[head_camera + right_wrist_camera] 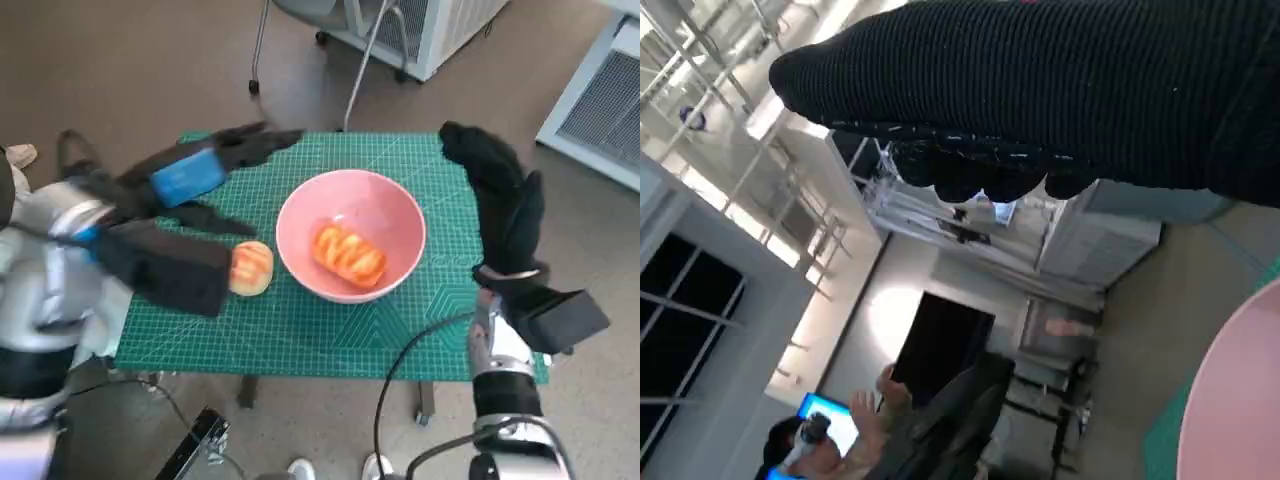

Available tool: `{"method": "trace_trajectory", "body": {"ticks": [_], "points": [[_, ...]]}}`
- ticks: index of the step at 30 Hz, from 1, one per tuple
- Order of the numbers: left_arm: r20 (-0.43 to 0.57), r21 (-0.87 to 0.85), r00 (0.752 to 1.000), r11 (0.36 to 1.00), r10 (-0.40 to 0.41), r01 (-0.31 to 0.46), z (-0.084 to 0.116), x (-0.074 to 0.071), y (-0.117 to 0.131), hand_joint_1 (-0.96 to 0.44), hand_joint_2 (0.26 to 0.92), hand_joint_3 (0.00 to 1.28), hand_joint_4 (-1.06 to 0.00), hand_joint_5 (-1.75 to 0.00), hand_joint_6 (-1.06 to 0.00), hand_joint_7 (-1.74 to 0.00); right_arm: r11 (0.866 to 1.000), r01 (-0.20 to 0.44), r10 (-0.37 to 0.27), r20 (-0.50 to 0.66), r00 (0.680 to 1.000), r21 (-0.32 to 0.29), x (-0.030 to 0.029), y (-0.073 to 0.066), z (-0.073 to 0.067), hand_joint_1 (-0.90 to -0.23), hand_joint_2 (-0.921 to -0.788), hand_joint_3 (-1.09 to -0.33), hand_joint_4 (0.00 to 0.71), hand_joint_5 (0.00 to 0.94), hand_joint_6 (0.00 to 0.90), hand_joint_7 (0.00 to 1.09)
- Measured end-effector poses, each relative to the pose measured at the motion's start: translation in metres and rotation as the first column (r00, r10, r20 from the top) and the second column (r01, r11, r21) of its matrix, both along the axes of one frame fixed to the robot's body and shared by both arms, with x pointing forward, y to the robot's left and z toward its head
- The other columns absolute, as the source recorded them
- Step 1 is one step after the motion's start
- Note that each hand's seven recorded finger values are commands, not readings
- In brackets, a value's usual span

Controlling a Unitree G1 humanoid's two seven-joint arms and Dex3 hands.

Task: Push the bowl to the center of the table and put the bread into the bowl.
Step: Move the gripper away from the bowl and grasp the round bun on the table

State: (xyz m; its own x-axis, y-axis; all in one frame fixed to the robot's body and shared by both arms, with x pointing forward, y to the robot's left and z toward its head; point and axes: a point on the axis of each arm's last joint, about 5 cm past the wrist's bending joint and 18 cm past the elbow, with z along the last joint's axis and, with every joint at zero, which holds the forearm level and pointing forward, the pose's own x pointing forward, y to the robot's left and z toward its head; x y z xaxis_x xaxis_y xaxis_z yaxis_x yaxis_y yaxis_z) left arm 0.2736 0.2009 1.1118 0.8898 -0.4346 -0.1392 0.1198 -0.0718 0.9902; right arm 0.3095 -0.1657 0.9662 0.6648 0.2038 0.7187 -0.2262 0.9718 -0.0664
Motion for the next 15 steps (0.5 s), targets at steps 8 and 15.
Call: {"method": "trace_trajectory", "body": {"ticks": [8, 15], "points": [[-0.066, 0.039, 0.997, 0.998, 0.044, -0.042, -0.006, -0.010, 0.010, 0.00, 0.809, 0.01, -0.08, -0.02, -0.26, -0.04, 1.000, -0.017, 0.017, 0.005, 1.000, -0.005, 0.0018, 0.003, 0.003, -0.417, -0.921, -0.636, 0.448, 0.000, 0.142, 0.83], [-0.128, 0.040, 0.988, 0.996, 0.081, -0.077, -0.016, -0.010, 0.014, 0.00, 0.811, 0.01, -0.10, -0.01, -0.28, -0.04, 1.000, -0.024, 0.024, -0.003, 1.000, -0.007, 0.0025, 0.003, 0.003, -0.413, -0.915, -0.650, 0.448, 0.000, 0.141, 0.83]]}}
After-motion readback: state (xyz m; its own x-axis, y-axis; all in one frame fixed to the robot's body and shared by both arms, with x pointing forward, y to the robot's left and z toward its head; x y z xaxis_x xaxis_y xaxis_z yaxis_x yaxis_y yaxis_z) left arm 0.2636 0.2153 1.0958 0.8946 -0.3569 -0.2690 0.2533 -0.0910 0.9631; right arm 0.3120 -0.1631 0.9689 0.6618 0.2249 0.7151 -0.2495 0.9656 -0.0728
